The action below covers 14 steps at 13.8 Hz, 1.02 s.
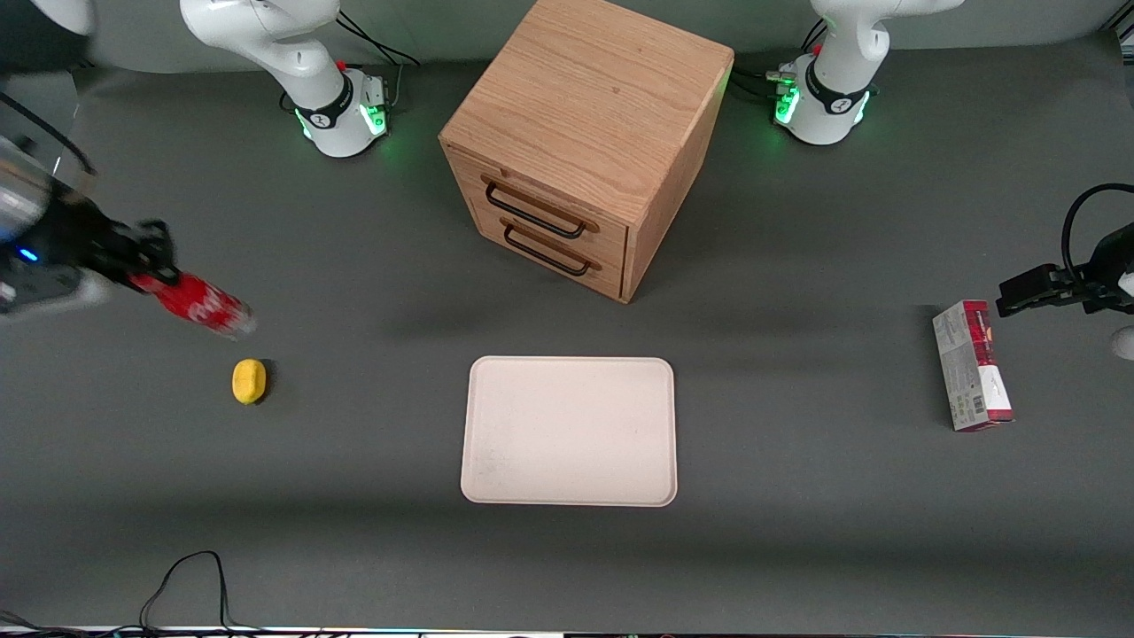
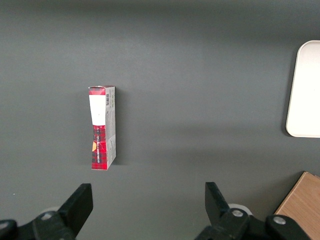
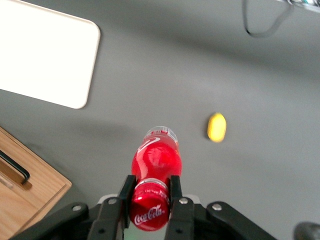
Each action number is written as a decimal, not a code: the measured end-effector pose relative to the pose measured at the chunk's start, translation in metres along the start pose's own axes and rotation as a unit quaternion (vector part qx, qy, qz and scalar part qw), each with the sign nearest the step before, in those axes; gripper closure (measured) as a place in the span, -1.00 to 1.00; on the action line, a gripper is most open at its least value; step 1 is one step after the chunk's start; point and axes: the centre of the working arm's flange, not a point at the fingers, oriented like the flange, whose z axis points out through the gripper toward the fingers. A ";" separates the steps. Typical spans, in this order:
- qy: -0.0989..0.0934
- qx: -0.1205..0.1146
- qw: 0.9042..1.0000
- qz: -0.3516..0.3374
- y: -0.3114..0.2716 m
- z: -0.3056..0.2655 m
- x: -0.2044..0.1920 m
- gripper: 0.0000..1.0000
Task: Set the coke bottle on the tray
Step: 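Lift the bottle and carry it over the cream tray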
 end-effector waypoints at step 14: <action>0.062 0.008 0.982 -0.178 -0.244 0.122 0.108 0.37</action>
